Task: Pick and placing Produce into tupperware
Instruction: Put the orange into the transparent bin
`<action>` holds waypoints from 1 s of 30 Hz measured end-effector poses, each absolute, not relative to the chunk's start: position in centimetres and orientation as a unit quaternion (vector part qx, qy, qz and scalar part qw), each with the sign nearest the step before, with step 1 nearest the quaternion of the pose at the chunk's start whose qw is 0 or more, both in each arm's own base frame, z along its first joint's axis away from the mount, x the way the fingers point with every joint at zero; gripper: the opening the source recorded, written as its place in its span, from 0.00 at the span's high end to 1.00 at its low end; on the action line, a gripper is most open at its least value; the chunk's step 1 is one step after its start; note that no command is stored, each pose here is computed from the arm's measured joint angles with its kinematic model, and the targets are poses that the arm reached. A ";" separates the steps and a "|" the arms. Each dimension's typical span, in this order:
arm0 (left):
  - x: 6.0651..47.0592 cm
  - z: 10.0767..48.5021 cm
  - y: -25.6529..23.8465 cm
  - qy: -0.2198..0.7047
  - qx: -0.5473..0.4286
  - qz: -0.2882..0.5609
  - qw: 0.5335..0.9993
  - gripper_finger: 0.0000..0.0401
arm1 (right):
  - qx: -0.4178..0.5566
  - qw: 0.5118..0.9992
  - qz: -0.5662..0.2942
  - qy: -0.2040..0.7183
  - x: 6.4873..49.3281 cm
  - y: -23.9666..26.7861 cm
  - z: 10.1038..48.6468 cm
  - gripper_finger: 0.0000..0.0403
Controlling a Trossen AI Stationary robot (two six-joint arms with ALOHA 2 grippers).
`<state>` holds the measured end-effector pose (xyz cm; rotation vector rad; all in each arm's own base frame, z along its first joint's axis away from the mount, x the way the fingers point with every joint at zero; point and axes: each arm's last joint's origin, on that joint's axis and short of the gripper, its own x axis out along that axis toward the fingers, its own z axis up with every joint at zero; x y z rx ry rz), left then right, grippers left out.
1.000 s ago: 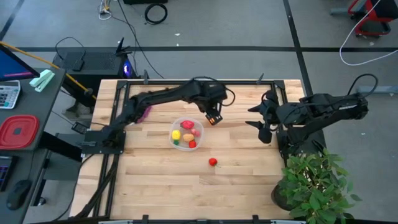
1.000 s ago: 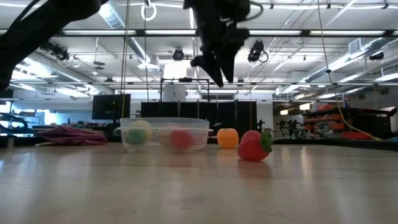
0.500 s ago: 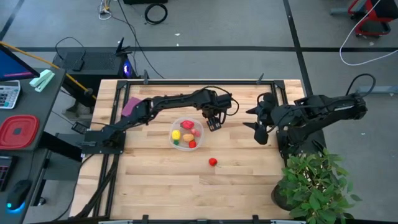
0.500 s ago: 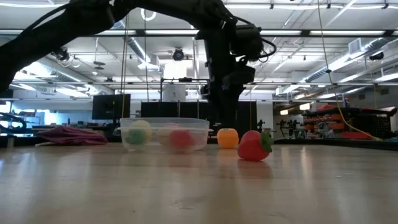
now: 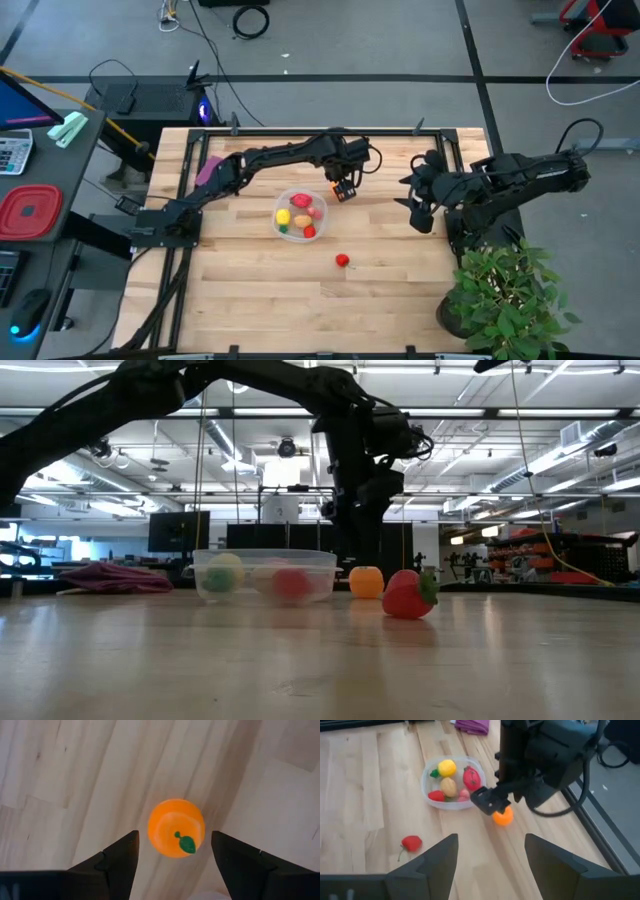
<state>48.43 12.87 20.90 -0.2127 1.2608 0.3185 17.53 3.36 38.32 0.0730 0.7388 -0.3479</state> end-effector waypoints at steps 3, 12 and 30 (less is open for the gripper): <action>48.4 20.9 12.8 0.586 -0.098 0.144 0.791 0.36 | 0.039 0.915 -0.173 0.361 17.5 3.3 38.3 0.40; 48.9 19.2 12.9 0.594 -0.103 0.144 0.784 0.33 | 0.039 0.915 -0.174 0.362 17.5 3.3 38.3 0.40; 49.4 16.5 13.2 0.610 -0.104 0.144 0.772 0.33 | 0.029 0.913 -0.172 0.368 17.4 3.3 38.2 0.40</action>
